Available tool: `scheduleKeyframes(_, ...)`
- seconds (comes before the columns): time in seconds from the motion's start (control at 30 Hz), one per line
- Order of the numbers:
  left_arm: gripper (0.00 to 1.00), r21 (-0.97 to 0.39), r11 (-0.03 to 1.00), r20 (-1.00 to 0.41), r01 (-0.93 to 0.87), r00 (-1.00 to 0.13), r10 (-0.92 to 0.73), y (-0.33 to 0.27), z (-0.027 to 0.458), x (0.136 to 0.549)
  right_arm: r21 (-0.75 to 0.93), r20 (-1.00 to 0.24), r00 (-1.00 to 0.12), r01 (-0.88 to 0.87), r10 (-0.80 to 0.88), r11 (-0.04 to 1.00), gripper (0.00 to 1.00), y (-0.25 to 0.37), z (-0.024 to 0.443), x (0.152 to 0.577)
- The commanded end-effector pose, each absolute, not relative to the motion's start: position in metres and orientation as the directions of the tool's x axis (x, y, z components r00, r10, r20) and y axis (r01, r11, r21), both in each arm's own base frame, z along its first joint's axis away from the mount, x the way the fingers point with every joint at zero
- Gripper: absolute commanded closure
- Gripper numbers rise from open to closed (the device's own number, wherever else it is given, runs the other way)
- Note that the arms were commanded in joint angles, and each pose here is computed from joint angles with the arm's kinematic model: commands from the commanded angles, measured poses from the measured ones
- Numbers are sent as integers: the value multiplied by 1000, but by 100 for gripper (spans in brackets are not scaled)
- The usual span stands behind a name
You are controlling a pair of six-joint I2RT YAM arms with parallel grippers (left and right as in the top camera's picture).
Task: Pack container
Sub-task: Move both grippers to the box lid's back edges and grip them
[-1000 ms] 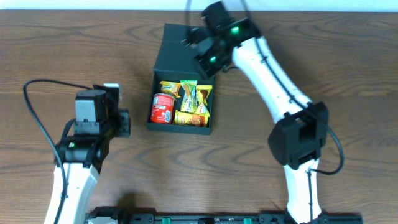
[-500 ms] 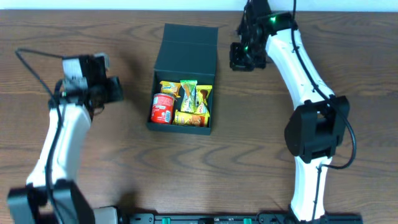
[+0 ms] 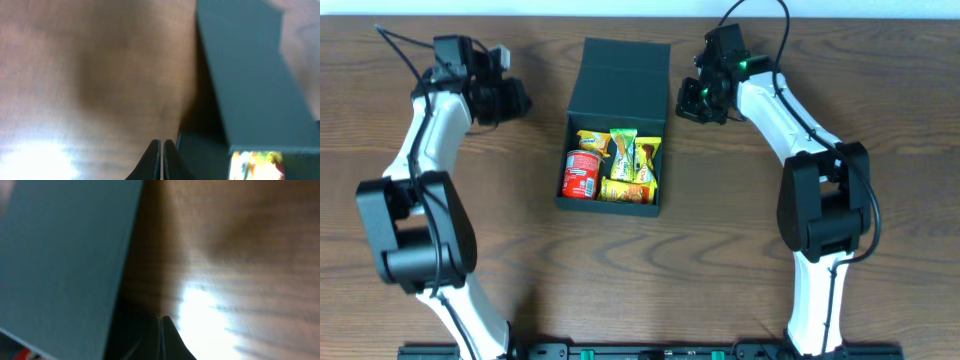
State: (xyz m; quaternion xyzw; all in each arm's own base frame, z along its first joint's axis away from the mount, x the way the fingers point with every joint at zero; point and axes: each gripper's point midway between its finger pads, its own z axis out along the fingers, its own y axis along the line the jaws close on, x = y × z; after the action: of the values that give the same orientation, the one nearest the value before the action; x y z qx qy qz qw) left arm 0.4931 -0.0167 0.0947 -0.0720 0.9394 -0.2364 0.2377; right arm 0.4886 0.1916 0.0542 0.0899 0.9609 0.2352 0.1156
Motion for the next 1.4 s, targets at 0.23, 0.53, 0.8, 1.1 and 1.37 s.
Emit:
scheduleKeyframes(0.23, 94, -682, 731, -397, 35, -857, -329, -34, 92, 559, 529, -229, -903, 198, 364, 825, 99, 158, 39, 531)
scheduleKeyframes(0.53, 94, -717, 696, -371, 47, -870, -324, -60, 66, 571, 713, -228, -887, 130, 402, 689, 99, 171, 19, 568)
scheduleKeyframes(0.8, 95, -667, 743, -382, 53, -880, -280, -79, 55, 569, 739, -203, -895, 126, 397, 662, 99, 187, 10, 567)
scheduleKeyframes(1.1, 94, -600, 800, -354, -11, -893, -278, -68, 37, 562, 751, -179, -910, 119, 373, 650, 99, 210, 11, 558)
scheduleKeyframes(1.37, 94, -636, 771, -271, -26, -928, -255, -77, 7, 548, 749, -174, -917, 113, 359, 652, 99, 220, 10, 553)
